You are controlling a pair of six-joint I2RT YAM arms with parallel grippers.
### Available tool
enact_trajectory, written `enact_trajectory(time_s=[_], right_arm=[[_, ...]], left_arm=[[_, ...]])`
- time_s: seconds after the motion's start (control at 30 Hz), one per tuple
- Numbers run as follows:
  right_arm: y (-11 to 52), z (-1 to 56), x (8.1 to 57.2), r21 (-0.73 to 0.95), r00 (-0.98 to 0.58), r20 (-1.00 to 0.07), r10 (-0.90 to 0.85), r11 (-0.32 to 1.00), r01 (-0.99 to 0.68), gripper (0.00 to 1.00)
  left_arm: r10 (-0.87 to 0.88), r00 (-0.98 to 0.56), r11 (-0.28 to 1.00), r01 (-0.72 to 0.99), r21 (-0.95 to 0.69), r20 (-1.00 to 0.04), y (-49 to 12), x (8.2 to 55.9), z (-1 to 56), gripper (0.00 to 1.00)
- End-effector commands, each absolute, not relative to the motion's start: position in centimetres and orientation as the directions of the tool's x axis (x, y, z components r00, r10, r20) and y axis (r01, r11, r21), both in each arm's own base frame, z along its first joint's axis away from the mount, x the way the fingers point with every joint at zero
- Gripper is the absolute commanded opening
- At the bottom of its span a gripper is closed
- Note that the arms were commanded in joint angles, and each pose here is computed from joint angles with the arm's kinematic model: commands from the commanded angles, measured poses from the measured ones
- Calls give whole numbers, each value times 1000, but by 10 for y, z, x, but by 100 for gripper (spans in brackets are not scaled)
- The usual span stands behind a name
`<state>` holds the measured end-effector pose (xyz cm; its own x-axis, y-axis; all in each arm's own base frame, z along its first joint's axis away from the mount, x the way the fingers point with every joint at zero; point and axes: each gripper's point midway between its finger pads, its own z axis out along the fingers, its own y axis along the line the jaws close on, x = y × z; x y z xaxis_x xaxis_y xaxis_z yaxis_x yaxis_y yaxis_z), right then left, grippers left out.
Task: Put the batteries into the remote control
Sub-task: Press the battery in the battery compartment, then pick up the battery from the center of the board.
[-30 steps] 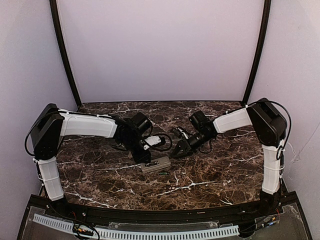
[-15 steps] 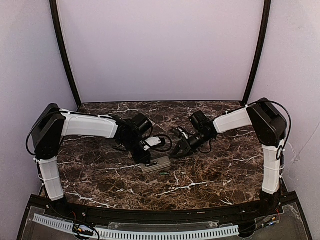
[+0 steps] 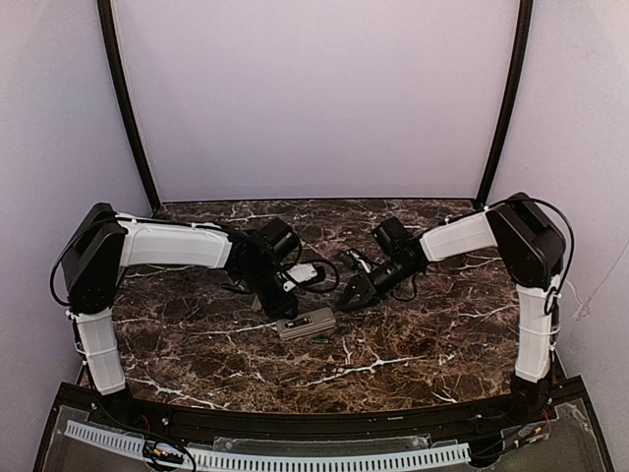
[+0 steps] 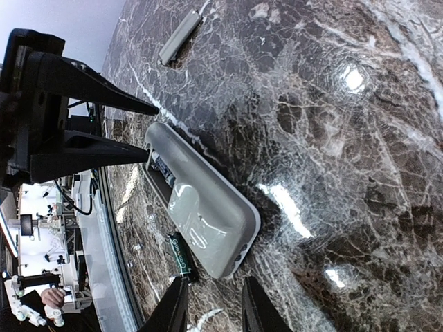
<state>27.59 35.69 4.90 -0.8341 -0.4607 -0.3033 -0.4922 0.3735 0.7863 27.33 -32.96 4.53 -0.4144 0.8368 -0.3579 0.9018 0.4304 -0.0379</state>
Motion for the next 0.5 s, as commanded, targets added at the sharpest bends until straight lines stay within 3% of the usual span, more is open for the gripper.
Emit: enact_trajectory(time_s=[0.0, 0.13, 0.37, 0.47], right_arm=[[351, 71, 284, 760, -822, -369, -433, 368, -535, 26], [342, 86, 290, 743, -818, -406, -408, 374, -555, 29], [321, 102, 296, 722, -823, -447, -352, 401, -564, 32], [314, 131, 299, 722, -818, -493, -296, 384, -575, 41]], left_arm=[[789, -389, 454, 891, 24, -477, -338, 290, 109, 35], [771, -349, 430, 902, 31, -532, -344, 287, 134, 38], [838, -210, 262, 965, 34, -504, -374, 240, 128, 39], [852, -207, 244, 970, 16, -480, -380, 230, 116, 39]])
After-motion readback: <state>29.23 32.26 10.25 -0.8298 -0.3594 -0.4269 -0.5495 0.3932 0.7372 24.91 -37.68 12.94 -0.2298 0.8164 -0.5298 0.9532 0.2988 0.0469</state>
